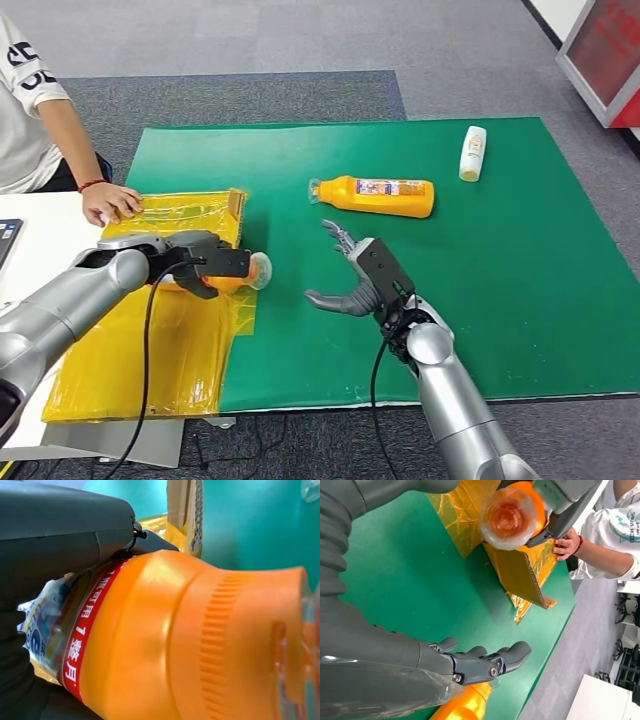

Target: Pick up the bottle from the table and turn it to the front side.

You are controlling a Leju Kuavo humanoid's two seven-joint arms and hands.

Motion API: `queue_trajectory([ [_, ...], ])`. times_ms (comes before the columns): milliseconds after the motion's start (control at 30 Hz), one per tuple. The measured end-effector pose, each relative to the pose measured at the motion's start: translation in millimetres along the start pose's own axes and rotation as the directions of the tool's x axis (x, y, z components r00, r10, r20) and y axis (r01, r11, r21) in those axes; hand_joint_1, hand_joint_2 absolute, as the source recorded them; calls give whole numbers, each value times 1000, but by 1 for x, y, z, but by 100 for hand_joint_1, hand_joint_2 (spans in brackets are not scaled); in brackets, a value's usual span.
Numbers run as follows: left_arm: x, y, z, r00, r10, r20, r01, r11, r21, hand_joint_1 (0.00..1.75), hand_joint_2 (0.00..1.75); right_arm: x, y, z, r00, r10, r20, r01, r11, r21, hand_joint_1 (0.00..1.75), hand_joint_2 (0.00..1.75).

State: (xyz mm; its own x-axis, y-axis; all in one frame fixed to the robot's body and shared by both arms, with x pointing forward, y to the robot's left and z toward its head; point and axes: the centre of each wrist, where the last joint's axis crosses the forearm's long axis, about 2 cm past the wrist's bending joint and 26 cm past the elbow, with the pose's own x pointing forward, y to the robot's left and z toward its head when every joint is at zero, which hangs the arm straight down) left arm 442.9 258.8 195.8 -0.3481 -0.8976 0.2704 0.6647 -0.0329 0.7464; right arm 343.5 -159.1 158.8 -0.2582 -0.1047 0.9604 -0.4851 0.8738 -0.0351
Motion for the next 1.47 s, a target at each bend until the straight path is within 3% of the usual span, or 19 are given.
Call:
queue_trajectory([
  [67, 0, -1, -2, 1000, 10, -6, -10, 1000, 3, 121, 175, 0, 1, 0, 1000, 1, -1, -1, 1000, 2, 0, 175],
  [133, 0, -2, -3, 1000, 21, -8, -21, 1000, 10, 34, 175, 0, 1, 0, 1000, 3, -3, -3, 1000, 4, 0, 175],
  [200, 0, -4, -5, 1000, 31, -6, -31, 999, 16, 0, 175, 0, 2, -1, 1000, 6, -3, -5, 1000, 5, 0, 175],
  [533, -3, -18, -8, 994, 94, 50, -96, 995, 35, 0, 175, 0, 3, 0, 1000, 14, -12, -14, 1000, 3, 0, 175],
  [633, -6, -28, -7, 980, 145, 136, -154, 986, 59, 0, 175, -1, 3, 1, 1000, 15, -15, -15, 1000, -2, 0, 175],
  [700, -10, -39, -4, 950, 197, 242, -219, 973, 68, 0, 175, -3, 4, 2, 1000, 13, -13, -13, 1000, -3, 0, 175],
  [867, -21, -75, 15, 749, 331, 575, -429, 902, 39, 0, 175, -6, 5, 5, 1000, 7, 1, -7, 1000, -2, 0, 175],
  [1000, -17, -106, 32, 563, 372, 738, -539, 842, -13, 0, 175, -7, 7, 5, 1000, 6, 0, -6, 1000, 2, 0, 175],
  [1100, -5, -123, 42, 370, 386, 845, -600, 794, -100, 0, 175, -7, 10, 4, 1000, 9, 0, -9, 1000, 8, 0, 175],
  [1167, 7, -129, 48, 225, 388, 894, -629, 758, -170, 0, 175, -6, 12, 3, 1000, 11, 1, -11, 1000, 12, 0, 175],
  [1267, 22, -133, 56, 92, 371, 924, -666, 713, -220, 0, 175, -6, 14, 2, 1000, 14, 2, -14, 1000, 22, 0, 175],
  [1467, 23, -149, 62, 59, 369, 927, -746, 634, -205, 0, 175, -3, 18, 5, 1000, 10, 21, -11, 1000, 24, 0, 175],
])
